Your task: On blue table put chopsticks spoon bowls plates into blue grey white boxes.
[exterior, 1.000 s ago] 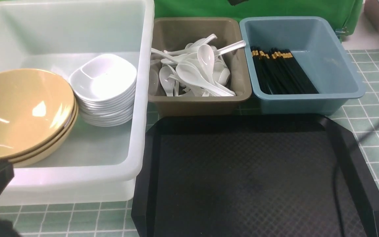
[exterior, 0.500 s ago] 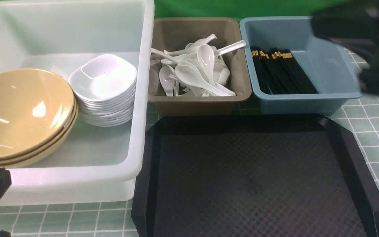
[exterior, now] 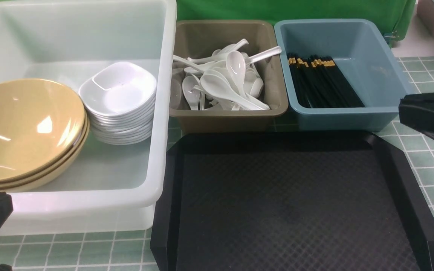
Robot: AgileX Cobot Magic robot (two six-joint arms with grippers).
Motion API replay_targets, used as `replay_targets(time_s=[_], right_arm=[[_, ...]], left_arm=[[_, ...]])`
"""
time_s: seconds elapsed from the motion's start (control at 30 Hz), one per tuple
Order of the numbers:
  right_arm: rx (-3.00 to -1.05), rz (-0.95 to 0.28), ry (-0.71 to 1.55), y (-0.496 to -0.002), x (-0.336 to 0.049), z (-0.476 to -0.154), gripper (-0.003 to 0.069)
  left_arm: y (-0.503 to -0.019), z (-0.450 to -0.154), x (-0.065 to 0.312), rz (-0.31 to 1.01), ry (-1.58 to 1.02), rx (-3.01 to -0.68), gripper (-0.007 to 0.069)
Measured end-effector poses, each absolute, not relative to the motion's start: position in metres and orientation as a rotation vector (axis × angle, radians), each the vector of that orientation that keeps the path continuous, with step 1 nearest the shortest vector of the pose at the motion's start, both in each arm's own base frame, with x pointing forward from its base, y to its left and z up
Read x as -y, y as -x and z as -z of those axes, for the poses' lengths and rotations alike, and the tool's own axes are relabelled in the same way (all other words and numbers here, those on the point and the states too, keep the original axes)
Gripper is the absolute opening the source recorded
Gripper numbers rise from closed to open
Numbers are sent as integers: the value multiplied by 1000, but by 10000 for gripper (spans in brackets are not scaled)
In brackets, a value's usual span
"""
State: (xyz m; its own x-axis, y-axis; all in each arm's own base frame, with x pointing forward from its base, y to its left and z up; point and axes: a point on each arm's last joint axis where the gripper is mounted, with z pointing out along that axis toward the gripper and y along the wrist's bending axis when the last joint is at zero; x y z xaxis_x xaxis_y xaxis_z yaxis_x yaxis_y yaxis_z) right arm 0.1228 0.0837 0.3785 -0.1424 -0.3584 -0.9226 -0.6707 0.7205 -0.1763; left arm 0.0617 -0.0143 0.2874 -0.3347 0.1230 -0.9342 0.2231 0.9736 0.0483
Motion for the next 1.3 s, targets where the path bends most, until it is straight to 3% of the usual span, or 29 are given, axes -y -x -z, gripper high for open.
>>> replay_targets(time_s=[0.83, 1.03, 1.3], right_arm=[[-1717, -341, 659, -131, -81, -375, 35], [-1659, -299, 422, -124, -58, -336, 35], [-1664, -13, 114, -77, -6, -244, 35]], left_arm=[[-62, -287, 14, 104, -249, -1918, 1], [-62, -287, 14, 104, -250, -1920, 1], [-62, -287, 14, 104, -250, -1920, 1]])
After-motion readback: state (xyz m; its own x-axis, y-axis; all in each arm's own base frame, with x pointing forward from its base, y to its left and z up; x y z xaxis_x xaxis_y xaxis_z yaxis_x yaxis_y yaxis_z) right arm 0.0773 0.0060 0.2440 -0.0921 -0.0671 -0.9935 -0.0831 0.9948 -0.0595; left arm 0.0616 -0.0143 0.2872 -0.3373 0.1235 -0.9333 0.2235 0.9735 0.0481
